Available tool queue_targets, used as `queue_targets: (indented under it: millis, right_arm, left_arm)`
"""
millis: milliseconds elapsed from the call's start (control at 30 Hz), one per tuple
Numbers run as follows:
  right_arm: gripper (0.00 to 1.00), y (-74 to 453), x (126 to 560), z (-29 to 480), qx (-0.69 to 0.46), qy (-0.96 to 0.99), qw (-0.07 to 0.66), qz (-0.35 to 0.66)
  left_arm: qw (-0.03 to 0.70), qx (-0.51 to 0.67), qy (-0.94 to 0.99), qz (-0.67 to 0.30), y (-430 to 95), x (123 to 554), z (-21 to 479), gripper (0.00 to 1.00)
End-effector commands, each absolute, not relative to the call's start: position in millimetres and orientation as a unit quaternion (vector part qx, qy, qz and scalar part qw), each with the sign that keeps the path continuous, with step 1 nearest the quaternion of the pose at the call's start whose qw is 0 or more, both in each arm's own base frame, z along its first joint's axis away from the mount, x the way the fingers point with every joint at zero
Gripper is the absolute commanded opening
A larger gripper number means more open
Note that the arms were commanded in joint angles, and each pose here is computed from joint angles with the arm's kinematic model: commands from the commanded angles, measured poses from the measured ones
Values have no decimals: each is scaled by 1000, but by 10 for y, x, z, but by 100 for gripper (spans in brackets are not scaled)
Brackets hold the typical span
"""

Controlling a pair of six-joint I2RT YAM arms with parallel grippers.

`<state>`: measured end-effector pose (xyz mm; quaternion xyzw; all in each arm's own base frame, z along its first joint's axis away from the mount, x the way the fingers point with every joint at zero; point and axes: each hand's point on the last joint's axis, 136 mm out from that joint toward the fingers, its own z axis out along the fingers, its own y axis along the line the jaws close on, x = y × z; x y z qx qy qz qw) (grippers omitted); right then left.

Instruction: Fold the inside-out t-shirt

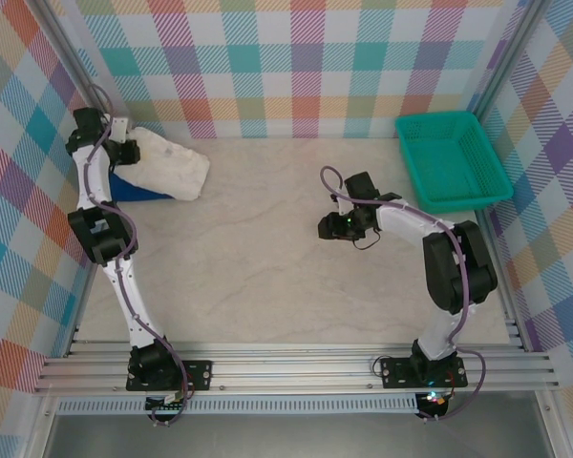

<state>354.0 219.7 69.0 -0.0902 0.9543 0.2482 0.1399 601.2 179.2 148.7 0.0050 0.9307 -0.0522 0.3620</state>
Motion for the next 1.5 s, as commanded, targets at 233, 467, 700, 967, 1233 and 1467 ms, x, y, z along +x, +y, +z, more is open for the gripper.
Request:
queue_targets:
  millis: [233, 467, 700, 967, 1233, 1467]
  right_arm:
    - [49, 2264, 3567, 623, -106, 955, 129, 246]
    - [49, 2269, 3555, 598, -107, 956, 125, 244]
    - [49, 2307, 3536, 614, -111, 956, 123, 244]
    - [49, 2262, 3523, 684, -113, 956, 139, 232]
    - [51, 2055, 3660, 1201, -145, 938, 256, 182]
    - [63, 1687, 3754, 1783, -130, 903, 396, 105]
  left_arm:
    - [431, -65, 894, -106, 2222, 6001, 1901, 0]
    - [370, -109, 922, -30, 2514, 5952, 1304, 16]
    - [336, -140, 929, 58, 2666, 5887, 1214, 56]
    - [346, -219, 907, 96, 2764, 5683, 1718, 68]
    - [385, -251, 887, 52, 2301, 5444, 2256, 77]
    - [443, -278, 852, -12, 1591, 4903, 2634, 82]
